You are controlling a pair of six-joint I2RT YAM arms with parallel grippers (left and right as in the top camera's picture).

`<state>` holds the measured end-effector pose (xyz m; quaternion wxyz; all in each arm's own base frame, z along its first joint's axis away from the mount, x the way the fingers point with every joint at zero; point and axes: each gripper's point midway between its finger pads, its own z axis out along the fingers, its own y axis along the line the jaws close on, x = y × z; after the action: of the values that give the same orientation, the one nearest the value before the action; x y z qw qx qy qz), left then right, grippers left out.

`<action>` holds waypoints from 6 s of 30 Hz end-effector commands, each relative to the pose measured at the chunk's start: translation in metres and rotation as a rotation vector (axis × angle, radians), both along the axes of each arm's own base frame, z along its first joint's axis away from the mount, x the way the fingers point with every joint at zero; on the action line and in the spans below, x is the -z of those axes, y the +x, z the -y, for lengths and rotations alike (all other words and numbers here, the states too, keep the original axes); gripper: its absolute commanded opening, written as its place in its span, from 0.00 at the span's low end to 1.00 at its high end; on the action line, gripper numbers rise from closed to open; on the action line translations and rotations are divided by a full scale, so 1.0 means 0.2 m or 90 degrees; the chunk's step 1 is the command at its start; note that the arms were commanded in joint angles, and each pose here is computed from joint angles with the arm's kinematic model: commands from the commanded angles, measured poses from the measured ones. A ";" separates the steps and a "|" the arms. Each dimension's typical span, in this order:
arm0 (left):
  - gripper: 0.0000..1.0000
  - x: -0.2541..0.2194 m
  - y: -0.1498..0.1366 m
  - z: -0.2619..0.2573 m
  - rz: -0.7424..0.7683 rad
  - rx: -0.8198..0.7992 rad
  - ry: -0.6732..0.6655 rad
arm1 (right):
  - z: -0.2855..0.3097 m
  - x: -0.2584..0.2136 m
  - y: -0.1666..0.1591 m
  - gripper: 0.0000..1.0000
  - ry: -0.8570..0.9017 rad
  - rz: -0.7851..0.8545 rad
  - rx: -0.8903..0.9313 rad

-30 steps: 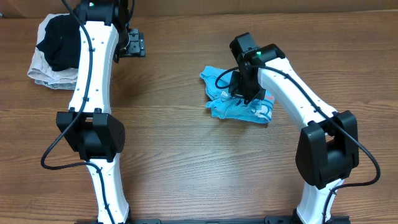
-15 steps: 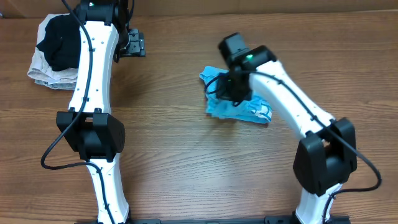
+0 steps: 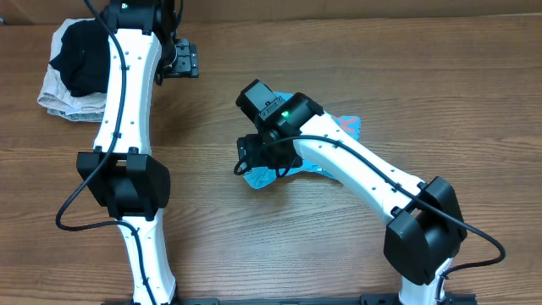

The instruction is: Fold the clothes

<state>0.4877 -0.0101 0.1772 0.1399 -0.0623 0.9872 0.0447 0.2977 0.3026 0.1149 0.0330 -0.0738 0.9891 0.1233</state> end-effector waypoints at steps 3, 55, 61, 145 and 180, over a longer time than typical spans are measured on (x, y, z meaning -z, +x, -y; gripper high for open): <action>0.82 -0.05 0.02 0.02 0.019 0.016 -0.005 | 0.17 -0.03 0.10 0.87 -0.008 -0.013 0.073; 1.00 -0.02 0.03 0.16 0.015 0.073 -0.099 | 0.71 0.43 0.41 0.98 0.081 0.040 0.089; 1.00 0.04 -0.01 0.24 -0.012 0.108 -0.150 | 0.66 0.34 0.49 0.98 0.112 0.074 0.066; 0.04 0.74 -0.23 1.23 -0.078 0.158 -0.308 | 1.20 -0.12 0.62 1.00 0.071 0.041 0.250; 0.04 -0.86 0.37 -0.19 0.371 -0.174 -0.493 | 1.20 -0.12 0.63 1.00 0.072 0.046 0.250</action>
<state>0.5644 -0.0182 0.3238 0.3408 -0.1738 0.8648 -0.3253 0.4192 0.0636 0.1216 0.0712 0.1209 0.9761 0.1663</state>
